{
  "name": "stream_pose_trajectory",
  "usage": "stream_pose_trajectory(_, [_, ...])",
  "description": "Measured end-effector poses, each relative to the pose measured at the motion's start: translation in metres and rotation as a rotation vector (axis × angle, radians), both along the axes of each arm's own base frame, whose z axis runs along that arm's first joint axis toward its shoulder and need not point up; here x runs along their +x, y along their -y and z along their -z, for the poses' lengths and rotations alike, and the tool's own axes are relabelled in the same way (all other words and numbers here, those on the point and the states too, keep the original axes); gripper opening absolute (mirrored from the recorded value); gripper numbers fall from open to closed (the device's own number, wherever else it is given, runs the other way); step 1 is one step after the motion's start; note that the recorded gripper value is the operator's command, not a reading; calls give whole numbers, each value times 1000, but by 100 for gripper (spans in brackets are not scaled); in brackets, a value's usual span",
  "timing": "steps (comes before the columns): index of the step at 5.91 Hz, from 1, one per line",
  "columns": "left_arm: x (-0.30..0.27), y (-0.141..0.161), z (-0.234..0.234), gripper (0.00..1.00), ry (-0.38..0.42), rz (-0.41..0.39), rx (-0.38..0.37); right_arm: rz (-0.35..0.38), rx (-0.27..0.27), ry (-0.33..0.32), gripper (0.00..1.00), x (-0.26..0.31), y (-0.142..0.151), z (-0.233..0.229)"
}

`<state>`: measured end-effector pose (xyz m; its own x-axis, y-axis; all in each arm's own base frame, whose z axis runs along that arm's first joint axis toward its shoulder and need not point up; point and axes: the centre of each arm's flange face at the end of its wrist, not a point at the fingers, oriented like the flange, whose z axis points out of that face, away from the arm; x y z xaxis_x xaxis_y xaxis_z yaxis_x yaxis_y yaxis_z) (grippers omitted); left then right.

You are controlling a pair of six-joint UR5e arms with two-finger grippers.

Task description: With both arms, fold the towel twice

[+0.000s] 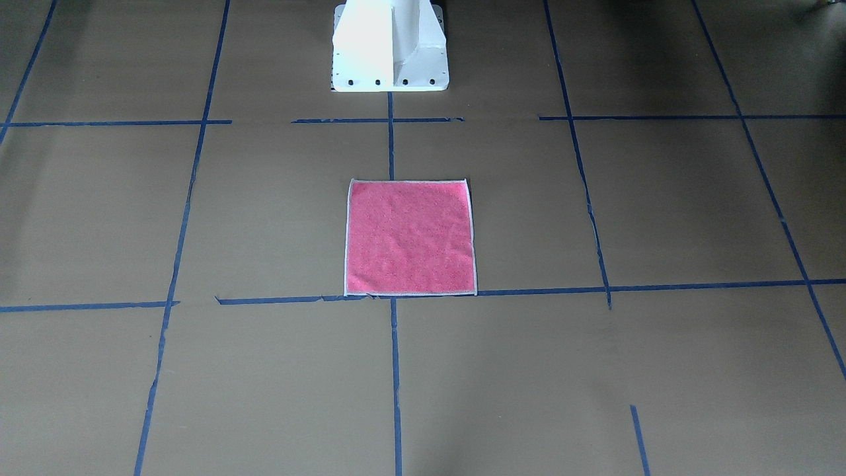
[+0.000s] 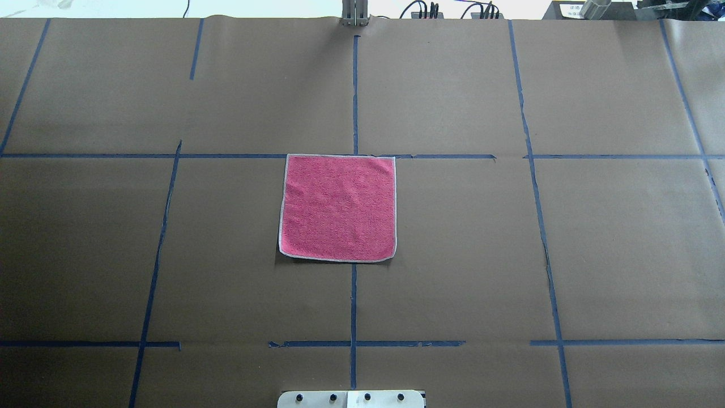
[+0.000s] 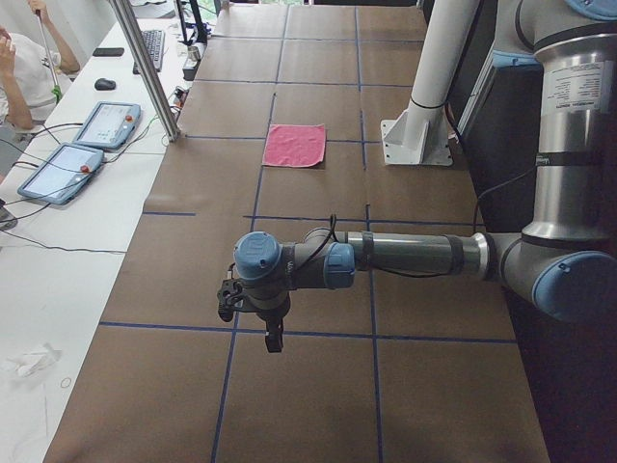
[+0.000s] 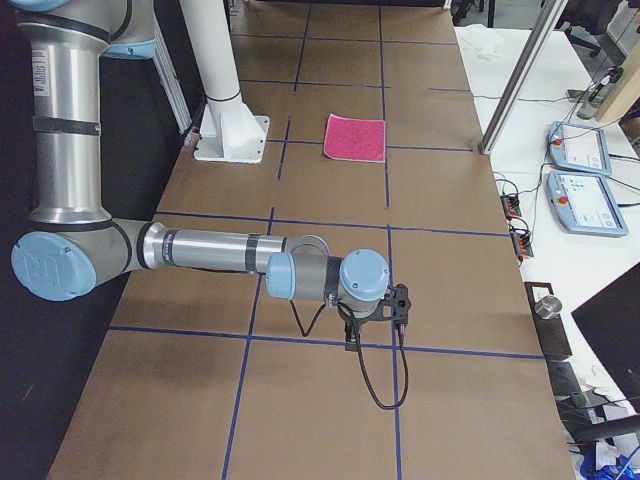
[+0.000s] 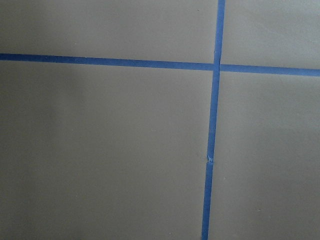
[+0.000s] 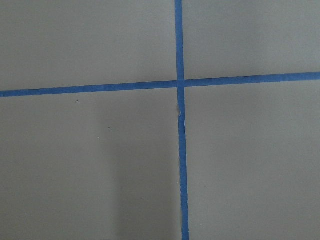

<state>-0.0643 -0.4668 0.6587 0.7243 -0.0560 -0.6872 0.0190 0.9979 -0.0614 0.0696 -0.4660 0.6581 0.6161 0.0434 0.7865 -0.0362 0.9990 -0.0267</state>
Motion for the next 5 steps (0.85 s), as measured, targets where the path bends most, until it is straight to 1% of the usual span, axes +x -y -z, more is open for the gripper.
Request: stream_pose_trajectory(5, [0, 4, 5, 100, 0, 4, 7, -2, 2, -5, 100, 1, 0, 0])
